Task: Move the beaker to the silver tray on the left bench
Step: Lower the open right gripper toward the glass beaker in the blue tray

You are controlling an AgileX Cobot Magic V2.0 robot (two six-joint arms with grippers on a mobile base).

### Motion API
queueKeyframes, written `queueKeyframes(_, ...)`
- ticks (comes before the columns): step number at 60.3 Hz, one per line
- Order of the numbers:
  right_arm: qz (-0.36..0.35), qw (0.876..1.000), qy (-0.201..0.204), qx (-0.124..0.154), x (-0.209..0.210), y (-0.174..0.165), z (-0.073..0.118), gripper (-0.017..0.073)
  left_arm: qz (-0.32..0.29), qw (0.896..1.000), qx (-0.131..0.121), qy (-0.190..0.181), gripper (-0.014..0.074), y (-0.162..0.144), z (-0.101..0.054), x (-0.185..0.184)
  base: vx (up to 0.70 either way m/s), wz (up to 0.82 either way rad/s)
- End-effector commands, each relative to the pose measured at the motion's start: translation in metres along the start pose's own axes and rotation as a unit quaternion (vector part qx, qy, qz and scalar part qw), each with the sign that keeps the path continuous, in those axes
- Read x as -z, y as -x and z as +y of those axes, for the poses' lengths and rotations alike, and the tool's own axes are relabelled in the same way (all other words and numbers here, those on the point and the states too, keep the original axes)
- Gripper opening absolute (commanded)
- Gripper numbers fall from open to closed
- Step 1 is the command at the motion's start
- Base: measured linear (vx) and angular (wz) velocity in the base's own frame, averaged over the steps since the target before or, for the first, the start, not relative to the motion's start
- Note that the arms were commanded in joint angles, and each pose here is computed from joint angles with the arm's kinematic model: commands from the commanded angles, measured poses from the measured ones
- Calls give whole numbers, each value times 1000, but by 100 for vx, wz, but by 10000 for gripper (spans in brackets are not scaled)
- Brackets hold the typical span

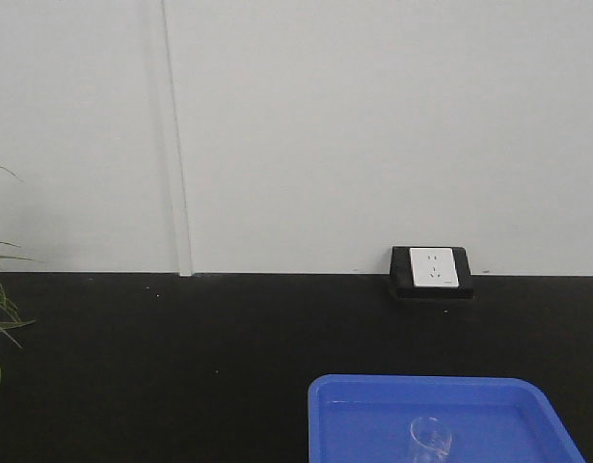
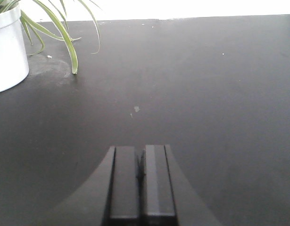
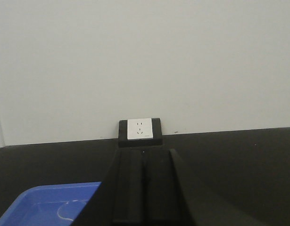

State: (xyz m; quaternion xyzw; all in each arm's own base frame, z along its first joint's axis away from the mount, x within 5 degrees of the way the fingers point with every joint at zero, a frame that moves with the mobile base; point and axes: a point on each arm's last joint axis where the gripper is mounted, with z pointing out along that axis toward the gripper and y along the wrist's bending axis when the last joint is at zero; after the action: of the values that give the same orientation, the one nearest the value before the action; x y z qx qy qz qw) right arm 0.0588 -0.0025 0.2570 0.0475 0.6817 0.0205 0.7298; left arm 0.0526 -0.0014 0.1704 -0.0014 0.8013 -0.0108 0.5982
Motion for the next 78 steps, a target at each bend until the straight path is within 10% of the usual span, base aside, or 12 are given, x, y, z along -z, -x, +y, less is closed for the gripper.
queueKeyframes(1,-18,1000,1,8,-11,26,2,-9,-34,999,4,-2,1,2,0,-1,0,0)
queueKeyframes(40,60,998,-1,1,-83,4,1,71,-34,999,4,-2,1,2,0,-1,0,0)
queueKeyframes(78,98,995,3,1,-130,-34,-1,521,-34,999,4,-2,1,2,0,-1,0,0)
